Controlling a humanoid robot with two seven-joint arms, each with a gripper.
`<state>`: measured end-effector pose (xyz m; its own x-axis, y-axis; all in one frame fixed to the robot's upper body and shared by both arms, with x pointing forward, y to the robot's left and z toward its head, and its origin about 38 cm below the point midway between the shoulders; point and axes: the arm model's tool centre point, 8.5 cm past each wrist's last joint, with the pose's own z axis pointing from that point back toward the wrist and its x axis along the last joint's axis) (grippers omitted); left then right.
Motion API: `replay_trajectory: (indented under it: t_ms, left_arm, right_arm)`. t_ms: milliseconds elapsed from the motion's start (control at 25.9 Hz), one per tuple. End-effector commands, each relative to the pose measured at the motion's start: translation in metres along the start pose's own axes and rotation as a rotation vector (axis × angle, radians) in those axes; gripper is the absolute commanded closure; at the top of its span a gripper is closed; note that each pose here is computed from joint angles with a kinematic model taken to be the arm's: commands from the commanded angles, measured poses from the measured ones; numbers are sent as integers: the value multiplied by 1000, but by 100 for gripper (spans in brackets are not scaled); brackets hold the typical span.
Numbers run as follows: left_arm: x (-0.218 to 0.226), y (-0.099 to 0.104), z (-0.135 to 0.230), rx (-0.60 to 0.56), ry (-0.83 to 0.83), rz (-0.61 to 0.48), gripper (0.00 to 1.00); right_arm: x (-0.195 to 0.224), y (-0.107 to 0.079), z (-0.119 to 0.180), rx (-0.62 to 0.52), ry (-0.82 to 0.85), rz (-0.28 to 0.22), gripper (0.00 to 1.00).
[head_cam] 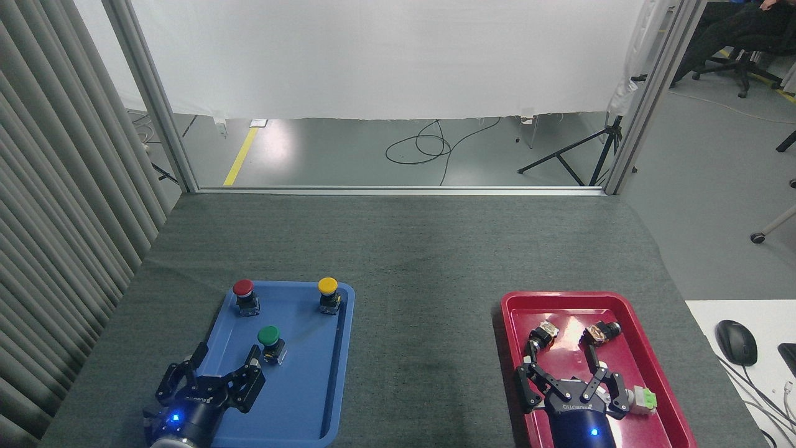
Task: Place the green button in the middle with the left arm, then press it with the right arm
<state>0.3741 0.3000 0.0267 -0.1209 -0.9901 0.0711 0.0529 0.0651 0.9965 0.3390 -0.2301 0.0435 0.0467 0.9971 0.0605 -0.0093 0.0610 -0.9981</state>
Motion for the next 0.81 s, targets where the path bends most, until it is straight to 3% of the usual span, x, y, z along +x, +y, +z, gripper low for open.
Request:
replay_trajectory:
  t_ms: [0, 193, 580, 773]
  left_arm:
    - [-2, -8, 3, -21, 7, 0, 2]
    - [-5, -11, 4, -29, 11, -2, 2]
    - [2, 15, 6, 59, 0, -8, 2]
    - [-5, 4, 6, 24, 8, -17, 1]
  right_arm:
    - [2, 0, -1, 7, -2, -14, 0]
    - [-2, 5, 8, 21, -32, 2, 0]
    - [-6, 9, 5, 29, -30, 13, 0]
    - [-7, 8, 5, 26, -36, 16, 0]
